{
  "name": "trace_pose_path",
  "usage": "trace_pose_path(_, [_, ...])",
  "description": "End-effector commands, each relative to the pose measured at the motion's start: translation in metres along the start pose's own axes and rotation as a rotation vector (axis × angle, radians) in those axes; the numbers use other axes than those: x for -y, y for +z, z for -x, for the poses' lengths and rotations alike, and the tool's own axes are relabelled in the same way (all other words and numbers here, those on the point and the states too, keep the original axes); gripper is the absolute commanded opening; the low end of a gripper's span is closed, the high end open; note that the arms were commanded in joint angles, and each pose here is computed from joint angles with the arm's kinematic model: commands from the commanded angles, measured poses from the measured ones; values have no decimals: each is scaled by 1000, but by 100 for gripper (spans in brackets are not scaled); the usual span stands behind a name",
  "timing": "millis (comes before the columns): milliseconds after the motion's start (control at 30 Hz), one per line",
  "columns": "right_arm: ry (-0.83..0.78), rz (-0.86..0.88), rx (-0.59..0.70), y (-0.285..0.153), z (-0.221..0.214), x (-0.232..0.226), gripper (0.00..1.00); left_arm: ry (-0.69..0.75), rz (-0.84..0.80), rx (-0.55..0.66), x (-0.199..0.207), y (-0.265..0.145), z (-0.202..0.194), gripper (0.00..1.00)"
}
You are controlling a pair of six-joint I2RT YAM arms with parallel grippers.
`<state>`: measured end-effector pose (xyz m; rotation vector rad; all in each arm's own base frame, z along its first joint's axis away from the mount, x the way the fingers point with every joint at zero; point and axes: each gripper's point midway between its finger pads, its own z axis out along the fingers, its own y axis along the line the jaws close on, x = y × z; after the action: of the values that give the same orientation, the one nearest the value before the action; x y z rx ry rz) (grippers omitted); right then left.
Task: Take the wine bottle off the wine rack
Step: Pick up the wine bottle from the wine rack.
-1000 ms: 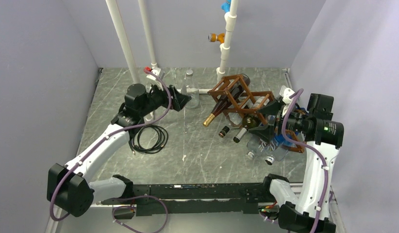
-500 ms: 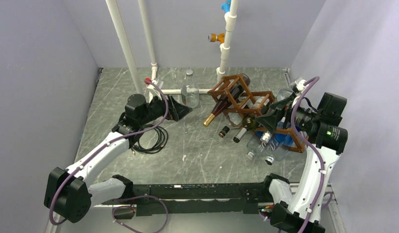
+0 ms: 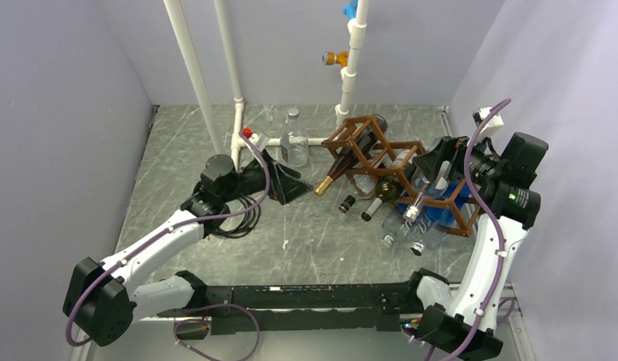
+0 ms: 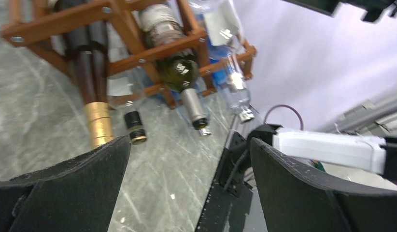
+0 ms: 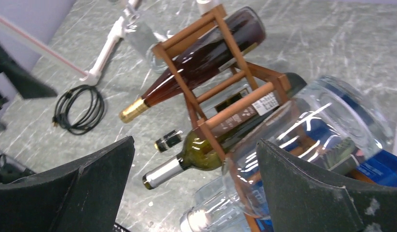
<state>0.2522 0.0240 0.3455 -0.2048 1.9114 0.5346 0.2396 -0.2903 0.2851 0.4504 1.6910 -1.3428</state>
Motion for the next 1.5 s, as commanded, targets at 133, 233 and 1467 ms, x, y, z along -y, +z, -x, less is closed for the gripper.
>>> trace_pose_path(133, [34,-254,76,-4,29,46,100,80,-263,32,76,21,-3,100])
trace_pose_path(233, [55,-311,101,-5,37,57,100,73,-316,13,91,30,-9,99])
trace_pose_path(1467, [155,-329,133,7,37,73,99,-84,-160,-350,133,204,-97,100])
